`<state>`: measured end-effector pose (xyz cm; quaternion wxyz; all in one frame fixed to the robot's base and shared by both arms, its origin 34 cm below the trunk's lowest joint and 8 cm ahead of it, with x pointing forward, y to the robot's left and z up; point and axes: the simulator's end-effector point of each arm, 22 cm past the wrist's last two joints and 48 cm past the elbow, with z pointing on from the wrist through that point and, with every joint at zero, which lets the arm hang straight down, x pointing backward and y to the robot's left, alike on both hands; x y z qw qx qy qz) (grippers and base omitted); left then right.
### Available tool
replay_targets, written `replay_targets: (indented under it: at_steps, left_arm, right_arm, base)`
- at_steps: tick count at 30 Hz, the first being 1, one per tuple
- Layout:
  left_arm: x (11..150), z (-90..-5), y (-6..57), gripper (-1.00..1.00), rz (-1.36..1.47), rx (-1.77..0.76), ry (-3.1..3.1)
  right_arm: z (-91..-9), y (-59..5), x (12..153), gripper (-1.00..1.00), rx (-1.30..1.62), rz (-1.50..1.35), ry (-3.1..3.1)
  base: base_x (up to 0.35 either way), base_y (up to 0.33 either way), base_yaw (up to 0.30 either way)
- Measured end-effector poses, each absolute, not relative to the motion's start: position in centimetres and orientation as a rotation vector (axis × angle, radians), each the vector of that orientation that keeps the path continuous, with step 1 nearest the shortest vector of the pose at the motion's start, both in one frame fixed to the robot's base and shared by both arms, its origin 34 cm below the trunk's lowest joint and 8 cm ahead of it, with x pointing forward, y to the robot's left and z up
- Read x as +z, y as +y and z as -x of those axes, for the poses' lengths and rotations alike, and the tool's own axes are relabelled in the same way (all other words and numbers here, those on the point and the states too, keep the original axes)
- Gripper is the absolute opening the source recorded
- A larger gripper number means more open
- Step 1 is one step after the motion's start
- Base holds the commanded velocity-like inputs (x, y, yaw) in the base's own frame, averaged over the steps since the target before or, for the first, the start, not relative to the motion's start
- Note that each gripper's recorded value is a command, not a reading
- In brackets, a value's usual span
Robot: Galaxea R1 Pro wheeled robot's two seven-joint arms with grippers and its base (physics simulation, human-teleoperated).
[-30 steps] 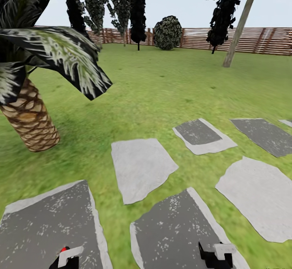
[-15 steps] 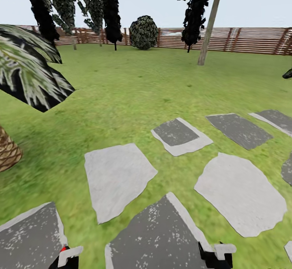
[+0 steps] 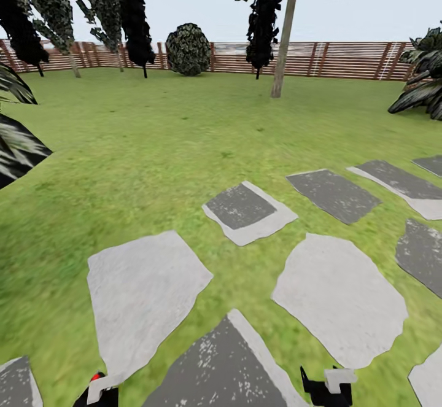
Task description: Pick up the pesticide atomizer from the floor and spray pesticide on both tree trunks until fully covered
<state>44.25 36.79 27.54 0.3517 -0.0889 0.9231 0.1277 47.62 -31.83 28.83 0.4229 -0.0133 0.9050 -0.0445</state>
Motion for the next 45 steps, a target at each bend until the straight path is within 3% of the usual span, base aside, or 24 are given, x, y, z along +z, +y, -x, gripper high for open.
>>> replay_targets:
  at_steps: [25, 45]
  left_arm:
    - [27.50, -44.15, 36.86, -1.00, 0.229, 0.332, 2.392]
    - [27.58, -44.24, 37.02, -1.00, 0.231, 0.334, 2.389]
  right_arm:
    - [-47.67, -31.87, 28.86, 1.00, -0.112, 0.031, 2.264]
    - [-47.67, -31.92, 28.87, 1.00, -0.113, 0.030, 2.264]
  base:
    - [0.337, -0.001, -0.001]
    - [0.338, 0.000, -0.229]
